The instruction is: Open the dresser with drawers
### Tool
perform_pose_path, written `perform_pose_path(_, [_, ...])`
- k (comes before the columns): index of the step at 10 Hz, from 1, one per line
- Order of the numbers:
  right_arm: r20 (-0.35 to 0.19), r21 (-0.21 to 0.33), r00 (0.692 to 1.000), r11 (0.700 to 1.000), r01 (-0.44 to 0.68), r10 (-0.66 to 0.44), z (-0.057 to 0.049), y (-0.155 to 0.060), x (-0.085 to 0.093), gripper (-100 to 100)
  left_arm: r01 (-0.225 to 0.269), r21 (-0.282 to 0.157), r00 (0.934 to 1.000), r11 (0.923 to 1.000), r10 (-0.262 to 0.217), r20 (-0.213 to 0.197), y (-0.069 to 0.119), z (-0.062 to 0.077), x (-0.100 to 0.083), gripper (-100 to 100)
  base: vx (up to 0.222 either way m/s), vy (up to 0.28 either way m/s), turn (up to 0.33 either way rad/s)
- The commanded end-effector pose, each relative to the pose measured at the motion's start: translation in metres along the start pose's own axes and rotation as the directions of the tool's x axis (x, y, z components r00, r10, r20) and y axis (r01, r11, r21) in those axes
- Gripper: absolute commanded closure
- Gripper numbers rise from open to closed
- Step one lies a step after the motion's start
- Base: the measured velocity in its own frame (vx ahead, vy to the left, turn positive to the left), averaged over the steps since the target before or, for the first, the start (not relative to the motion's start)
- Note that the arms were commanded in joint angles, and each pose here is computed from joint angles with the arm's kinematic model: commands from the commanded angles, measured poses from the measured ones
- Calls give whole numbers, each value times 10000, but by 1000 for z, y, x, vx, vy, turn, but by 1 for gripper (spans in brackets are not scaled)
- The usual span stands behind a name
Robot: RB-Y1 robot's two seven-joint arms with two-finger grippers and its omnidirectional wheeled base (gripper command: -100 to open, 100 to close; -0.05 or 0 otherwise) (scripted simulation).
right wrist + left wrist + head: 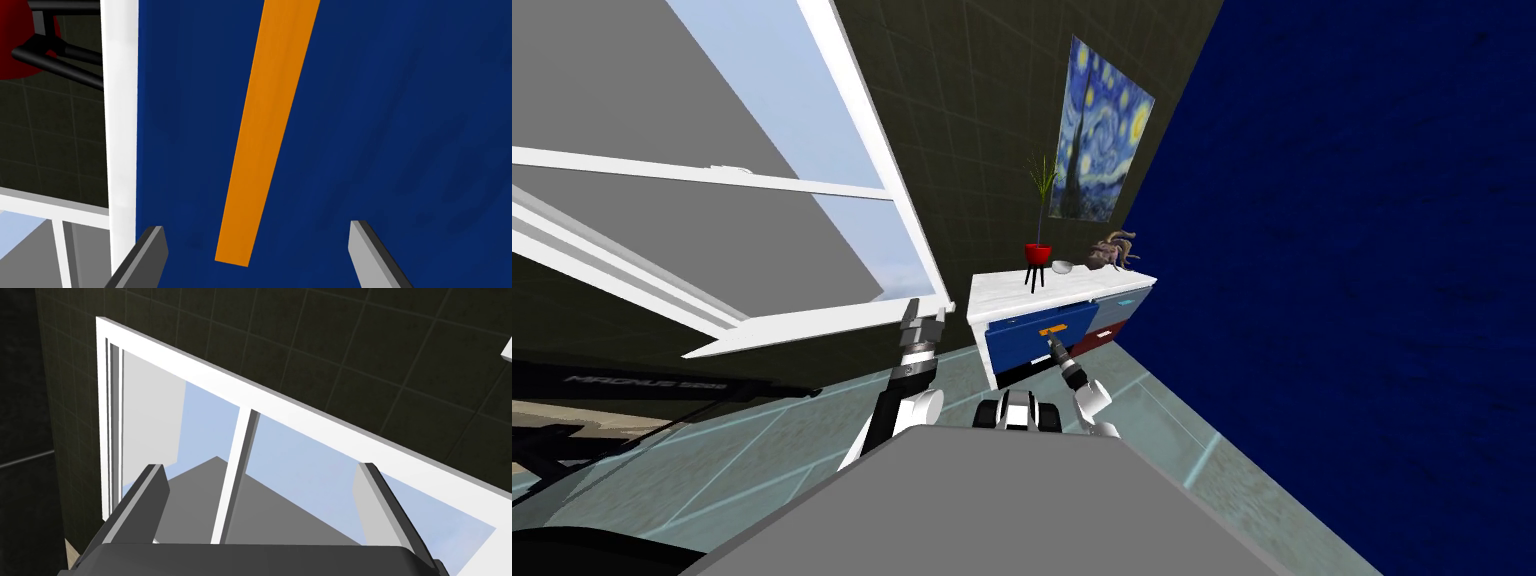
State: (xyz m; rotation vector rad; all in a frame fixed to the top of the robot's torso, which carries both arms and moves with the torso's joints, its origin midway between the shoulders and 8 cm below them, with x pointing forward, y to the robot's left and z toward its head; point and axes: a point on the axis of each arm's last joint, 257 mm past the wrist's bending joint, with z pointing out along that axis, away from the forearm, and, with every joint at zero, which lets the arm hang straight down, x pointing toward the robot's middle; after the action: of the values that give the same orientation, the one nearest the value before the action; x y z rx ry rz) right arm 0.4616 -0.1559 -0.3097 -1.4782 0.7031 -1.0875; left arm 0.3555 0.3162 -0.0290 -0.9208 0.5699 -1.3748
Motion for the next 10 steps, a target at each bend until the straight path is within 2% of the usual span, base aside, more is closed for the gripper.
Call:
perform_pose_path(1, [-103,165,9992,9991,-385,387,6,-6,-13,-100,0,1,10000,10000,0,-1,0,0,0,0,11,-2,0])
perform_pose_path(2, [-154,259,9981,9979,-587,591,9,-10,-19,-100,0,1,10000,10000,0,-1,0,0,0,0,-7,-7,-1])
perform_pose_path(3, [-125,208,9988,9987,-465,468,5,-9,-15,-100,1,1,10000,10000,-1,-1,0,0,0,0,0,0,0])
perform_pose_path(4, [-201,199,9986,9987,-480,484,14,-14,-11,-100,1,1,10000,10000,-1,-1,0,0,0,0,45,19,45])
perform_pose_path(5, [-154,221,9988,9987,-462,466,9,-12,-13,-100,1,0,10000,10000,-1,-1,0,0,0,0,29,12,13])
perform_pose_path(6, [-168,209,9987,9987,-474,477,9,-12,-12,100,0,1,10000,10000,0,-1,0,0,0,0,0,0,0])
perform_pose_path(10, [-124,250,9988,9986,-468,471,9,-15,-9,100,1,3,10000,10000,-1,-2,0,0,0,0,-138,-49,-8])
